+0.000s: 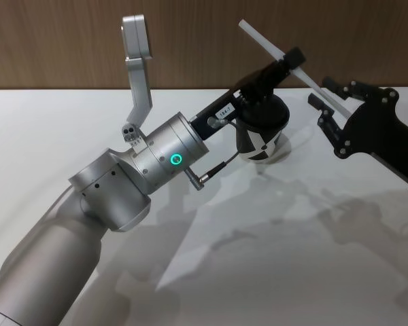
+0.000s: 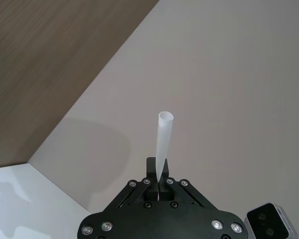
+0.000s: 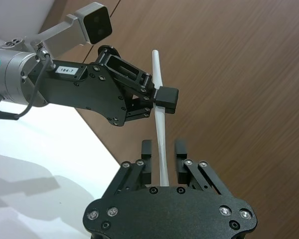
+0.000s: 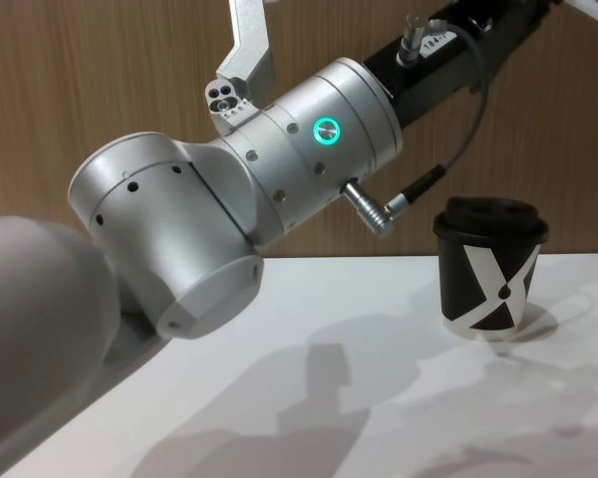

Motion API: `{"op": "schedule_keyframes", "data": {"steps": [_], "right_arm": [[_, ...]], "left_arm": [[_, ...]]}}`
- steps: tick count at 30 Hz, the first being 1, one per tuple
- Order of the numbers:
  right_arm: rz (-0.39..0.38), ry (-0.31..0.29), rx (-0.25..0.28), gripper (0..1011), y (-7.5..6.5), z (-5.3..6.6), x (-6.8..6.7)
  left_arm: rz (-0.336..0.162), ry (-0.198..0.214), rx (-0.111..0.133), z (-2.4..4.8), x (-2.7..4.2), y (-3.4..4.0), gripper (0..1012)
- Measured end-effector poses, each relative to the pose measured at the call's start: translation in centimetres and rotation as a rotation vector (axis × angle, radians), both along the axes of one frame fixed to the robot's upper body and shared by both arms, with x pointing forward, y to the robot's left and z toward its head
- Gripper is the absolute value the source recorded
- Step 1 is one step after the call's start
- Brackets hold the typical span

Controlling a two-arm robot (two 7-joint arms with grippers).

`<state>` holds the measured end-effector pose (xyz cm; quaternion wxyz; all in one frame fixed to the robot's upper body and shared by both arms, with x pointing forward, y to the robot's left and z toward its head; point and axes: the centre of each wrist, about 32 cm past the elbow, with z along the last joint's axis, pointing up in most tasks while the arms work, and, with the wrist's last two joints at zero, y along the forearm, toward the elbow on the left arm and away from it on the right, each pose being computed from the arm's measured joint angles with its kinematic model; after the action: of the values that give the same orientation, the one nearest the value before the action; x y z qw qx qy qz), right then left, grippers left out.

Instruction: Pick up the straw with one hand, pass it to the other hand, and insert it into the cup.

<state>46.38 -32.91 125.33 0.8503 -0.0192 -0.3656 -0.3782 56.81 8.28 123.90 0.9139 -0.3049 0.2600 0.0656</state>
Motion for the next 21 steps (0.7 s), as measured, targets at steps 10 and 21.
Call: {"op": "schedule_keyframes", "data": {"steps": [10,21], "right_arm": [[0.000,0.000,0.000,552,0.0,0.0,0.0],[0.000,0.000,0.000,898,0.0,0.0,0.0]], "left_arm": [[0.031,-0.045,0.039,0.46,0.03,0.12,8],[0.107,-0.168,0.145,2.07,0.10,0.64,8]]}}
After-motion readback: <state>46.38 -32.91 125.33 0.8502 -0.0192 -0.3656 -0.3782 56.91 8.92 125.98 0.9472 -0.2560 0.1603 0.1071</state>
